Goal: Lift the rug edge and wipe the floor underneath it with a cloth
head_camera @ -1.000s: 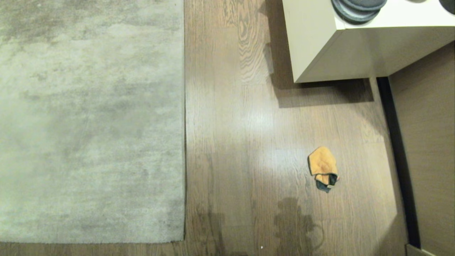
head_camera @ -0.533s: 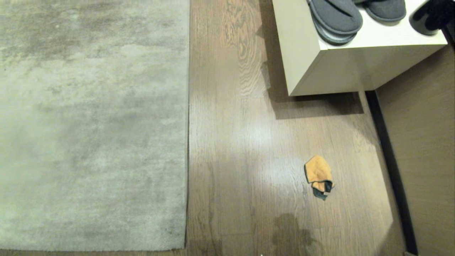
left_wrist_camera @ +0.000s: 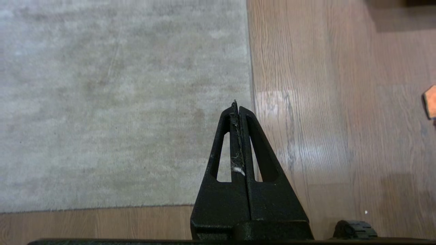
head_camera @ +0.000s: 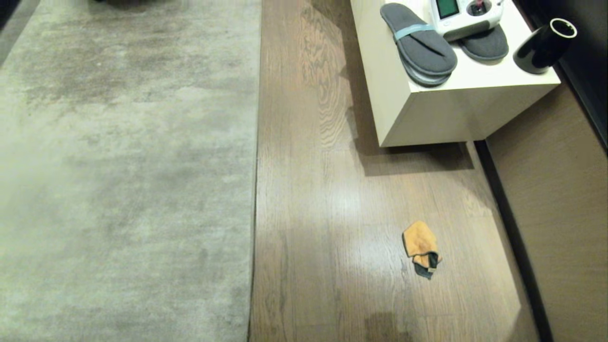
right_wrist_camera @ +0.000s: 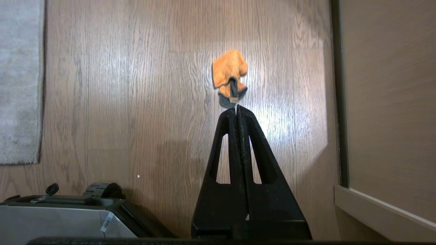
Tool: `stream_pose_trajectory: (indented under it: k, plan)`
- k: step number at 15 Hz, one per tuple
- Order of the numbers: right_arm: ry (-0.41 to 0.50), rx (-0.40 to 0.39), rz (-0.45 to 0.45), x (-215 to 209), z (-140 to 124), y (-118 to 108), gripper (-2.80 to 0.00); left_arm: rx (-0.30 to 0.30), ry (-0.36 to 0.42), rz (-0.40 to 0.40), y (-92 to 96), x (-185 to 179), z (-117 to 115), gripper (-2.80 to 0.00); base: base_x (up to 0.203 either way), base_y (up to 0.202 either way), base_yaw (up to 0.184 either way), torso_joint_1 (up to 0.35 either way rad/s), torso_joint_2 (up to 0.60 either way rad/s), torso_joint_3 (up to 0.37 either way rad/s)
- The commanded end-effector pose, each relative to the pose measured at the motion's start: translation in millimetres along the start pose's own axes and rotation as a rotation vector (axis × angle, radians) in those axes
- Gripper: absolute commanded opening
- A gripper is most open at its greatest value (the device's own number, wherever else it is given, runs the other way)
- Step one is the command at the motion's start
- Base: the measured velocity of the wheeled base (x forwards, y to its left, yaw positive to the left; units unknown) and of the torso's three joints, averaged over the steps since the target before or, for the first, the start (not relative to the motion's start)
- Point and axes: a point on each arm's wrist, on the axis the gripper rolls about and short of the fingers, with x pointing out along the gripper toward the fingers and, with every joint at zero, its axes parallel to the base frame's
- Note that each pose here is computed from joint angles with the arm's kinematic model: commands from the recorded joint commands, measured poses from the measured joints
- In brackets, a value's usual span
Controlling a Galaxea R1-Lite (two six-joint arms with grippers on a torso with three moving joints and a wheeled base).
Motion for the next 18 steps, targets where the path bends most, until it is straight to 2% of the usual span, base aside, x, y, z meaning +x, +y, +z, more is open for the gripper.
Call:
stream_pose_trajectory:
  k: [1,18]
  plan:
    - [0.003,0.000,0.001,0.1,-0.1,0.0,-2.80,0.000,0.001,0.002,0.0,0.1,0.0,-2.80,0.000,0.000,0.000,0.002,0.01,0.203]
    - [0.003,0.000,0.001,0.1,-0.1,0.0,-2.80,0.003,0.001,0.000,0.0,0.1,0.0,-2.80,0.000,0.000,0.000,0.003,0.00,0.202]
